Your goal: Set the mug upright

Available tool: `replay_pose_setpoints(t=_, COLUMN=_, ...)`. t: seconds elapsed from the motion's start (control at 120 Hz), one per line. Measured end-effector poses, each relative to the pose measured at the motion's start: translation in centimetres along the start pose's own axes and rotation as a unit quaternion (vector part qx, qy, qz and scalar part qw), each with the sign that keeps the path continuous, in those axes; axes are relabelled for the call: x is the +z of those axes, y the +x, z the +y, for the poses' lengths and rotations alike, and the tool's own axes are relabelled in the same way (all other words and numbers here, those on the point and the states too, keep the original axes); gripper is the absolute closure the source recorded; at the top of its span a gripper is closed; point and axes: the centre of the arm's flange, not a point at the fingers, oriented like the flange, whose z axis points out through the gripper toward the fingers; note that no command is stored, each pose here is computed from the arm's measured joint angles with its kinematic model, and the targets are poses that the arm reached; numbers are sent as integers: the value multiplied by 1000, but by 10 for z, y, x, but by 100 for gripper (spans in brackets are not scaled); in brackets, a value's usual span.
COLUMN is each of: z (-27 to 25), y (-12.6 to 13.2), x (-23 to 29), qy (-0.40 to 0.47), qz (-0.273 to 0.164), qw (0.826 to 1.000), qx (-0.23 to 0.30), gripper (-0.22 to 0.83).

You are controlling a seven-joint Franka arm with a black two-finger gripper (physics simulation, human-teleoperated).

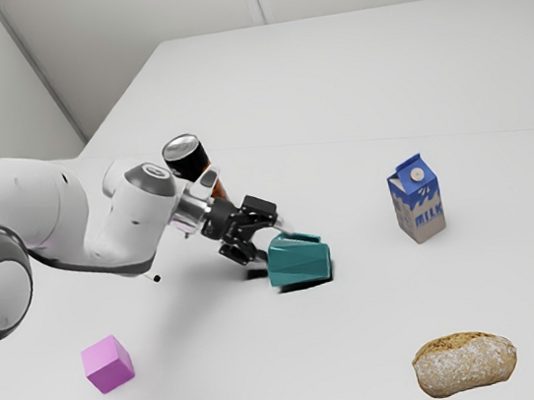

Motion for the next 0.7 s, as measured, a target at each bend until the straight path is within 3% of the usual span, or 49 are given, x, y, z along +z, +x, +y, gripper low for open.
replay_pose_setpoints(t=0.283, z=-8, y=-6, x=3, qy=-27, qz=10, qw=999, qx=20, gripper=2)
replay_pose_setpoints(t=0.7, z=-7, y=-8, x=5, qy=-31, qz=11, qw=998, qx=59, gripper=36)
